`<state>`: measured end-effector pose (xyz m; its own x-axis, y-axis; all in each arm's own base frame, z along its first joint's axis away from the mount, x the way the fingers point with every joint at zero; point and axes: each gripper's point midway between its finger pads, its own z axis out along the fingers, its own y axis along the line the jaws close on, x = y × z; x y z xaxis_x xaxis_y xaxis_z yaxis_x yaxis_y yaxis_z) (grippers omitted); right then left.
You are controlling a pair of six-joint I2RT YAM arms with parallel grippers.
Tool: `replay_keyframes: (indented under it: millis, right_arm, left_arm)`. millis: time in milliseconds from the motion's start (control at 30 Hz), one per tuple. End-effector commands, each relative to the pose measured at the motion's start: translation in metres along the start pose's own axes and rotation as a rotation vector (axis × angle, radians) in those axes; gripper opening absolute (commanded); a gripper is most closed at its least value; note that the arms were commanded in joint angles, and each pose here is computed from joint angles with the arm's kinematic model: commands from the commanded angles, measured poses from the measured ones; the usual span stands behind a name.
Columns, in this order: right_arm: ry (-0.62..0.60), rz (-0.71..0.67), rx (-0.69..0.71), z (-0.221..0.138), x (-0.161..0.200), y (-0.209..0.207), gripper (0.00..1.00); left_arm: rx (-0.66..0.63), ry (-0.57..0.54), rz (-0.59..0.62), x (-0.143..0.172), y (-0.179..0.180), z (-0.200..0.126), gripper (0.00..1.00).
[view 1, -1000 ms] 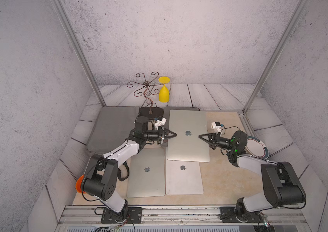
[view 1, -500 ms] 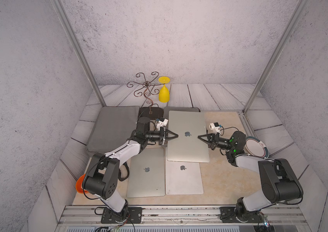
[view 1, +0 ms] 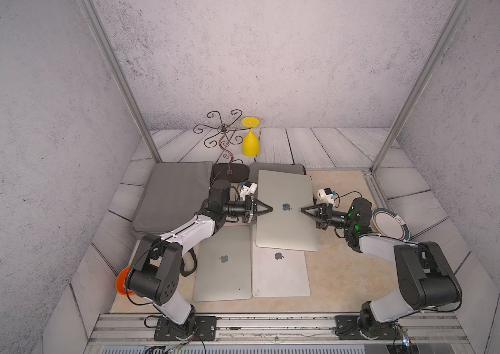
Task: Open the zippered laptop bag and take out the laptop
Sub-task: Place the laptop at the center of the board.
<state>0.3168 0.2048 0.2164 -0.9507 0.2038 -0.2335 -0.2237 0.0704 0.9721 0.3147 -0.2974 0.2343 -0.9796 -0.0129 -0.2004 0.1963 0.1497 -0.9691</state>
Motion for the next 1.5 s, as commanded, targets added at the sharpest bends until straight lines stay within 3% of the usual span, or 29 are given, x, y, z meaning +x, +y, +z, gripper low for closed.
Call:
replay_keyframes:
  millis: [0, 67, 167, 233, 600, 833, 1200, 1467]
  right_arm:
    - [-0.033, -0.152, 0.018, -0.016, -0.009, 0.02, 0.52]
    - [-0.072, -0.178, 0.106, -0.029, -0.011, 0.01, 0.58]
    - [-0.09, -0.301, 0.393, -0.051, -0.006, -0.002, 0.69]
    - [-0.09, -0.338, 0.489, -0.064, -0.006, 0.0, 0.72]
    - [-0.121, -0.383, 0.564, -0.08, -0.008, 0.017, 0.76]
    - [-0.134, -0.391, 0.663, -0.093, -0.002, 0.01, 0.86]
    - [-0.139, -0.363, 0.747, -0.102, -0.005, 0.001, 0.88]
    - [-0.158, -0.339, 0.737, -0.1, -0.011, -0.001, 0.88]
  left_arm:
    - [0.048, -0.025, 0.139, 0.001, -0.031, -0.009, 0.0]
    - [0.038, -0.033, 0.132, 0.003, -0.026, -0.01, 0.0]
    - [0.032, -0.058, 0.137, 0.008, -0.02, -0.012, 0.0]
    - [0.035, -0.077, 0.135, 0.01, -0.017, -0.012, 0.0]
    - [0.03, -0.037, 0.132, 0.047, -0.001, 0.019, 0.0]
    - [0.034, 0.002, 0.133, 0.072, 0.002, 0.052, 0.0]
    - [0.058, 0.035, 0.097, 0.112, 0.012, 0.108, 0.0]
    - [-0.02, -0.006, 0.055, 0.134, 0.029, 0.132, 0.0]
